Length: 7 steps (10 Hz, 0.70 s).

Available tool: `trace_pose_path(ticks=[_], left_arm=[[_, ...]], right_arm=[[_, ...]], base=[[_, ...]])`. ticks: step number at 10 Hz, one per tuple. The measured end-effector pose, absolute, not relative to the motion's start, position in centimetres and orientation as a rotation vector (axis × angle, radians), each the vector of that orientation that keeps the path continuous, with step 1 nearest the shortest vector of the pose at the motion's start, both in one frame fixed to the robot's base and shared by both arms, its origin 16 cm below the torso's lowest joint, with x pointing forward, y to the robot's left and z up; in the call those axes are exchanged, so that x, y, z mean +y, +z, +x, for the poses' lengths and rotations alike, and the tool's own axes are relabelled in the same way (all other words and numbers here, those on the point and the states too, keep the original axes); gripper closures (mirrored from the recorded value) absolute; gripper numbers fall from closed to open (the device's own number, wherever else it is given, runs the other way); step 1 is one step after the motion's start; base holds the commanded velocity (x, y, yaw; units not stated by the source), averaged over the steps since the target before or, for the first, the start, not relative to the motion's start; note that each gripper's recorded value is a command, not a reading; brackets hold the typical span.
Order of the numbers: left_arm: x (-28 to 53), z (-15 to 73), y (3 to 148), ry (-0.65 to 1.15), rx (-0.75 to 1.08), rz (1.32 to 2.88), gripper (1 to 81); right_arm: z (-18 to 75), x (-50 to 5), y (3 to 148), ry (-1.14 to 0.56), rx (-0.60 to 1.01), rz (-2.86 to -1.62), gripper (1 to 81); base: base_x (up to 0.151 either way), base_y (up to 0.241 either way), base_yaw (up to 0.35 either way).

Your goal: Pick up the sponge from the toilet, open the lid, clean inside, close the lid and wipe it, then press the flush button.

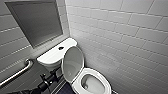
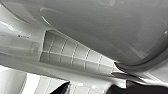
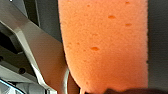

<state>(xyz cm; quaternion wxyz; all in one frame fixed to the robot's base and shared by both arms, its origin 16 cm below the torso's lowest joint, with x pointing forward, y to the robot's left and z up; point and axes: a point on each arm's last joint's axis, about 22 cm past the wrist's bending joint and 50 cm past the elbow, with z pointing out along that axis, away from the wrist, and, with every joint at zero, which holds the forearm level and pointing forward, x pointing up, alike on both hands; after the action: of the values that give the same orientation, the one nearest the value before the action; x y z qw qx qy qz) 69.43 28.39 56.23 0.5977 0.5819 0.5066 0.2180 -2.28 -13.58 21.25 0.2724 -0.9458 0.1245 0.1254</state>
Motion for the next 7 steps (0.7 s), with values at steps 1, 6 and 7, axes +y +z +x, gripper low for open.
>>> trace_pose_path(ticks=[1, 6, 7], left_arm=[[31.0, 69.6, 57.0, 0.575, 1.179, 1.341, 1.0], [32.4, 66.2, 55.1, 0.572, 1.190, 1.402, 1.0], [31.7, 64.6, 53.9, 0.551, 1.156, 1.453, 1.0]], right_arm=[[-2.3, -13.6, 21.2, 0.337, 0.336, -2.546, 81.1], [-2.3, -13.6, 21.3, 0.339, 0.335, -2.545, 81.1], [-2.2, -13.6, 21.2, 0.339, 0.334, -2.545, 81.1]], base=[[0.000, 0.000, 0.000], [0.000, 0.000, 0.000], [0.000, 0.000, 0.000]])
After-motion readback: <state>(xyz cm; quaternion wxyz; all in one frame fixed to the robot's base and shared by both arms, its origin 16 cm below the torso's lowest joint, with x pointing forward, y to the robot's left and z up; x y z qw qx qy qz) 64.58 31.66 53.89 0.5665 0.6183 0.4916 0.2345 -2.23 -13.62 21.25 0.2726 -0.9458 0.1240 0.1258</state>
